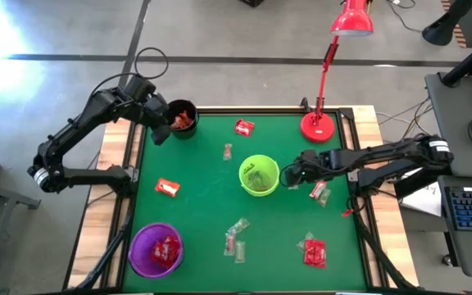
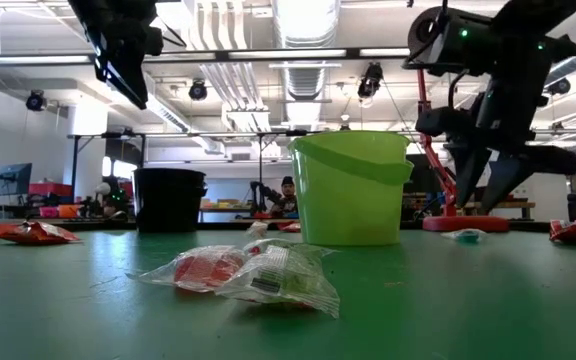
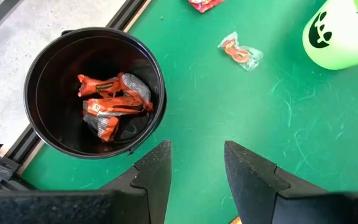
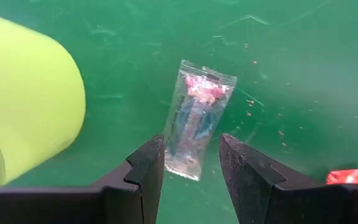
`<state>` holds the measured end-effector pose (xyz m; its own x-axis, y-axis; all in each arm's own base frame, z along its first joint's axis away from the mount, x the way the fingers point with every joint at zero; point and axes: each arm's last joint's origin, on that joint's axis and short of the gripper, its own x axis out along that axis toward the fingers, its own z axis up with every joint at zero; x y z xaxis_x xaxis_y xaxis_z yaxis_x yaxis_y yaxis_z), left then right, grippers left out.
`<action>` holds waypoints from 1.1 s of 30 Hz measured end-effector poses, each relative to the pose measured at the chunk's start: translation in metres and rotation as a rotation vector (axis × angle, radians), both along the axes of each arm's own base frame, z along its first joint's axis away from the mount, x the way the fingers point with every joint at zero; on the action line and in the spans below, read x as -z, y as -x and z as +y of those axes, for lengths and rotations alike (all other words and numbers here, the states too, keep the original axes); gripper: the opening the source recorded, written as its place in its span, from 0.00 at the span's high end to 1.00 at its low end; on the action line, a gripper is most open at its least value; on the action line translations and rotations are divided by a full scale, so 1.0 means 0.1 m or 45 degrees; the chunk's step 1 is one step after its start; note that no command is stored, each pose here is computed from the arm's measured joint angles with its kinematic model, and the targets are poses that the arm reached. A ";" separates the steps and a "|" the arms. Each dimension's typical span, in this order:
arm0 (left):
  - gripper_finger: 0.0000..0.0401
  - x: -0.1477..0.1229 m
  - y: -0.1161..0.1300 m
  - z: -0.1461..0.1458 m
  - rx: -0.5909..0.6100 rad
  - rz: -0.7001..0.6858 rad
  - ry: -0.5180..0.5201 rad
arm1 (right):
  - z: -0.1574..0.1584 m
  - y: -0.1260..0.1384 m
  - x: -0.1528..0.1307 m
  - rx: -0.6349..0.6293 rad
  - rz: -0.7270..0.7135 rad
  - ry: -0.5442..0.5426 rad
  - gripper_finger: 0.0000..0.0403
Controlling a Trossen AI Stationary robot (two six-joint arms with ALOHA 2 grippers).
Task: Sort candy
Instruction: Put the blue gummy into the green bucket
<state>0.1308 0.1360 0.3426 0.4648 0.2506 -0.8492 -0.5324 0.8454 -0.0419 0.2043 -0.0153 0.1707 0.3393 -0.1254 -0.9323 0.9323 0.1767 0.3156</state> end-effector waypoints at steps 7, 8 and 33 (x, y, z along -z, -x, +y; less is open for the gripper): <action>0.68 0.00 0.00 0.00 -0.011 -0.003 0.006 | -0.02 -0.03 0.08 0.011 0.042 0.003 0.64; 0.68 0.00 0.00 0.00 -0.011 -0.003 0.006 | -0.03 -0.03 0.09 0.007 0.049 0.005 0.64; 0.68 0.00 0.00 0.00 -0.007 -0.002 0.004 | -0.06 -0.18 0.38 0.020 0.152 0.021 0.70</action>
<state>0.1309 0.1361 0.3426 0.4646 0.2504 -0.8494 -0.5370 0.8424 -0.0454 0.2222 -0.0215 0.1331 0.2243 -0.1456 -0.9636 0.9657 0.1662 0.1996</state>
